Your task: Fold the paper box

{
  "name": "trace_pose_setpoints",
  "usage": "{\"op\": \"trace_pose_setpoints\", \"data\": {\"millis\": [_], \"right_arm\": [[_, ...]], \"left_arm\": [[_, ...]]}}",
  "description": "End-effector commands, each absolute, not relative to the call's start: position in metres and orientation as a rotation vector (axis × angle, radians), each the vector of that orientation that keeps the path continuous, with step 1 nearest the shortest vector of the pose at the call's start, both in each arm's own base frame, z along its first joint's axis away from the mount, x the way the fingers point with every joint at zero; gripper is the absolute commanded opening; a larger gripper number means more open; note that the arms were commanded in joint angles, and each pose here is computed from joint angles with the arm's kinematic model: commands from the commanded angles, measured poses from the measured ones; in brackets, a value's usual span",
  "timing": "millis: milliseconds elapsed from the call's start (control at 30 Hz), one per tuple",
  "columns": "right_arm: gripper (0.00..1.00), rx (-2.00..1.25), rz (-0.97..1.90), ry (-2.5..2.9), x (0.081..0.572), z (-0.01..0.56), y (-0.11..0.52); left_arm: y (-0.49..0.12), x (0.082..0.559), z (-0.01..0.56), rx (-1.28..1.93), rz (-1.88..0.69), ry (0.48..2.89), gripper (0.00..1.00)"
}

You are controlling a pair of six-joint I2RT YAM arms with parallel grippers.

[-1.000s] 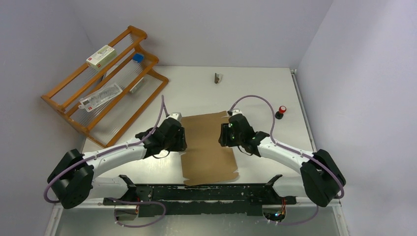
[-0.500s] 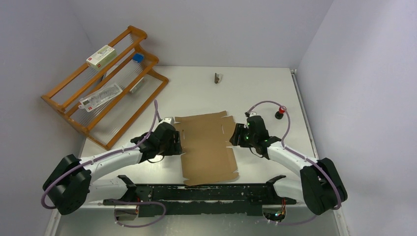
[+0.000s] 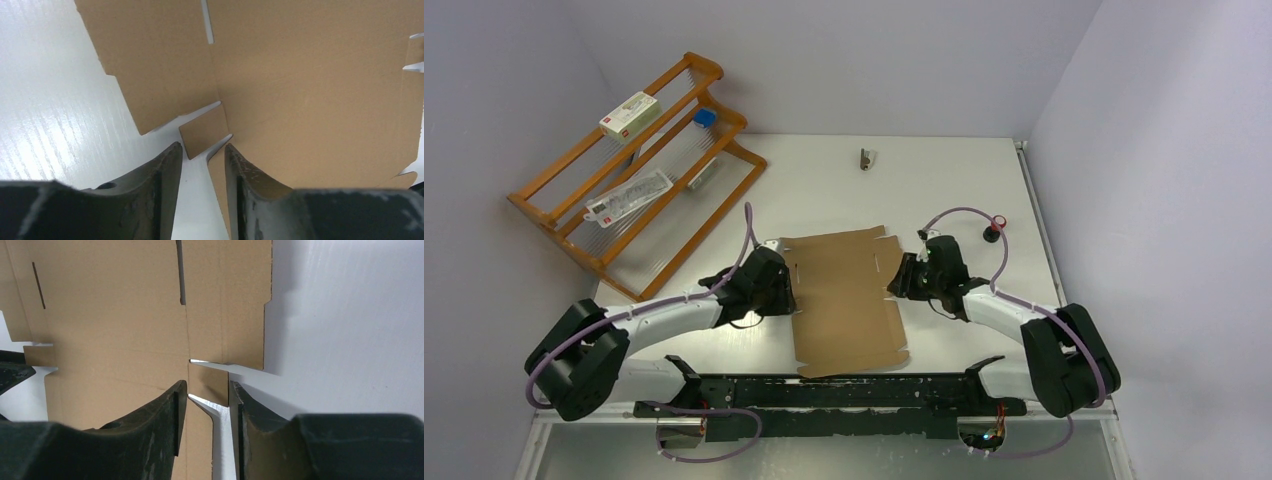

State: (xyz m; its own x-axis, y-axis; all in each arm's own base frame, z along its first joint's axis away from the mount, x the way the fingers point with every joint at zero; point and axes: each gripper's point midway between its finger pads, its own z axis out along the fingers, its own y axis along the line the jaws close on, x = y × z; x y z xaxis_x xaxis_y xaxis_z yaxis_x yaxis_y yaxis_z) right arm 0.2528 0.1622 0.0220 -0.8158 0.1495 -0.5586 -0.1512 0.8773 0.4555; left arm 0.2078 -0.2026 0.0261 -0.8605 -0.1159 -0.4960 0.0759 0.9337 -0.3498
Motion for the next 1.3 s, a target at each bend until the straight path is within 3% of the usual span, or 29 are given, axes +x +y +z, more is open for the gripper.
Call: {"op": "trace_pose_setpoints", "data": {"millis": [0, 267, 500, 933, 1267], "right_arm": [[0.38, -0.017, 0.69, 2.42, 0.255, 0.024, 0.166], [0.21, -0.05, 0.681, 2.397, 0.255, 0.036, 0.168], [0.12, -0.11, 0.584, 2.377, 0.257, 0.047, 0.177], [0.08, -0.2, 0.364, 2.419, 0.252, 0.042, 0.194], [0.1, -0.227, 0.175, 2.41, 0.257, 0.048, 0.189]], "left_arm": [[-0.215, 0.215, 0.034, -0.021, -0.562, 2.532, 0.4], [-0.218, 0.218, 0.045, 0.006, -0.578, 2.51, 0.23], [-0.224, 0.218, 0.048, 0.055, -0.544, 2.513, 0.16], [-0.244, 0.223, 0.058, 0.129, -0.496, 2.494, 0.15], [-0.242, 0.223, 0.057, 0.135, -0.467, 2.497, 0.2]]}}
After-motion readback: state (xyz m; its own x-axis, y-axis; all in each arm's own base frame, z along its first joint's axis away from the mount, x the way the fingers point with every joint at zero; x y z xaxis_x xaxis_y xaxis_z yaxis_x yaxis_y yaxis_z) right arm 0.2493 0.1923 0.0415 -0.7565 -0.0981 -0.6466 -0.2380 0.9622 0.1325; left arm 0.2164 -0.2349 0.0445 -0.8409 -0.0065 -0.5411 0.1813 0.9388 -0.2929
